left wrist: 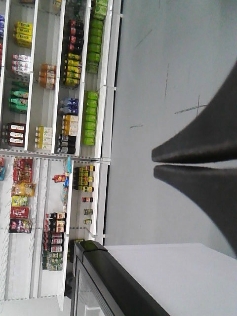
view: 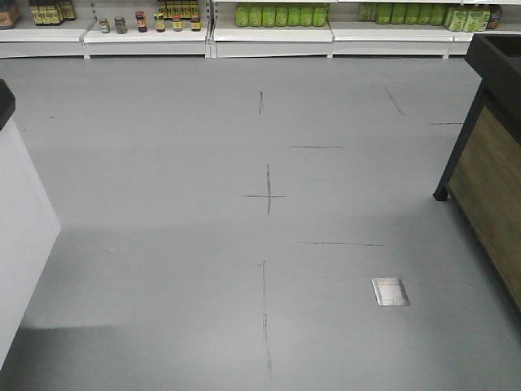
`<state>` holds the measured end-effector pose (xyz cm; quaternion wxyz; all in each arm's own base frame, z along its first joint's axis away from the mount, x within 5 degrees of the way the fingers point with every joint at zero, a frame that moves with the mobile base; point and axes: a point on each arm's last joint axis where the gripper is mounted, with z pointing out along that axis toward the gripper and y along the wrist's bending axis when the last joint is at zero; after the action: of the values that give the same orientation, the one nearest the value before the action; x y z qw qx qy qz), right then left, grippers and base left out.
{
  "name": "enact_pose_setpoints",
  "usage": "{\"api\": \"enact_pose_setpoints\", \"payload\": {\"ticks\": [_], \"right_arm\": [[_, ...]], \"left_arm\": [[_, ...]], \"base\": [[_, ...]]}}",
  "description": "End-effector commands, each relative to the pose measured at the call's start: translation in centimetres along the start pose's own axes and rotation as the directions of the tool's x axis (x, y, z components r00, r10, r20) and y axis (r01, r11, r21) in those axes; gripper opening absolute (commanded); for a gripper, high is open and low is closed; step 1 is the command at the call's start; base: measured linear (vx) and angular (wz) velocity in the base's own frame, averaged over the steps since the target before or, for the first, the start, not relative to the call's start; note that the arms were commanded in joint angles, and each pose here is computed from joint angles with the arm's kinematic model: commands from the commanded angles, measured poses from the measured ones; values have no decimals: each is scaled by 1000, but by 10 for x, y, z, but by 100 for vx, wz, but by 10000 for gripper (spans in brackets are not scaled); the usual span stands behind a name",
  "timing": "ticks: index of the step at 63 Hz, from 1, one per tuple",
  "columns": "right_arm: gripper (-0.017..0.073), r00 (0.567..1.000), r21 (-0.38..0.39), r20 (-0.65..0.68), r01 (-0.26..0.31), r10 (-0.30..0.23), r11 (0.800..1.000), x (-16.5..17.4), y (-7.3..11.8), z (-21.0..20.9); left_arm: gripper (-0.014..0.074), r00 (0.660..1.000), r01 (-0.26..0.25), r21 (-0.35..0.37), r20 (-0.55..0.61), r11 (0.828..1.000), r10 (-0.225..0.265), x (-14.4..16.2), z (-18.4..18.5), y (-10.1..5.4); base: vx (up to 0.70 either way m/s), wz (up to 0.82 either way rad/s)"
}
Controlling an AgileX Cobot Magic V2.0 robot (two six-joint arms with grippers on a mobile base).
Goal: Pick three apples into basket with both arms
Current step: 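Drive the base forward across the floor toward the fruit tables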
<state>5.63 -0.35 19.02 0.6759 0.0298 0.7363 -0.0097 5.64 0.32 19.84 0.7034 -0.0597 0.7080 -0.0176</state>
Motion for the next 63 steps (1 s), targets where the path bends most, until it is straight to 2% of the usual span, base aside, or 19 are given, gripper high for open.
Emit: {"api": "enact_pose_setpoints", "payload": {"ticks": [1,63], "right_arm": [[-5,997,0,76,11,-11,1000,-3,0,0],[-5,997,0,77,11,-11,1000,-3,0,0]], "left_arm": [[-6,997,8,5,74,1000,-9,-4,-1,0],[-6,997,8,5,74,1000,-9,-4,-1,0]], "base": [[16,-7],[17,-10]]}}
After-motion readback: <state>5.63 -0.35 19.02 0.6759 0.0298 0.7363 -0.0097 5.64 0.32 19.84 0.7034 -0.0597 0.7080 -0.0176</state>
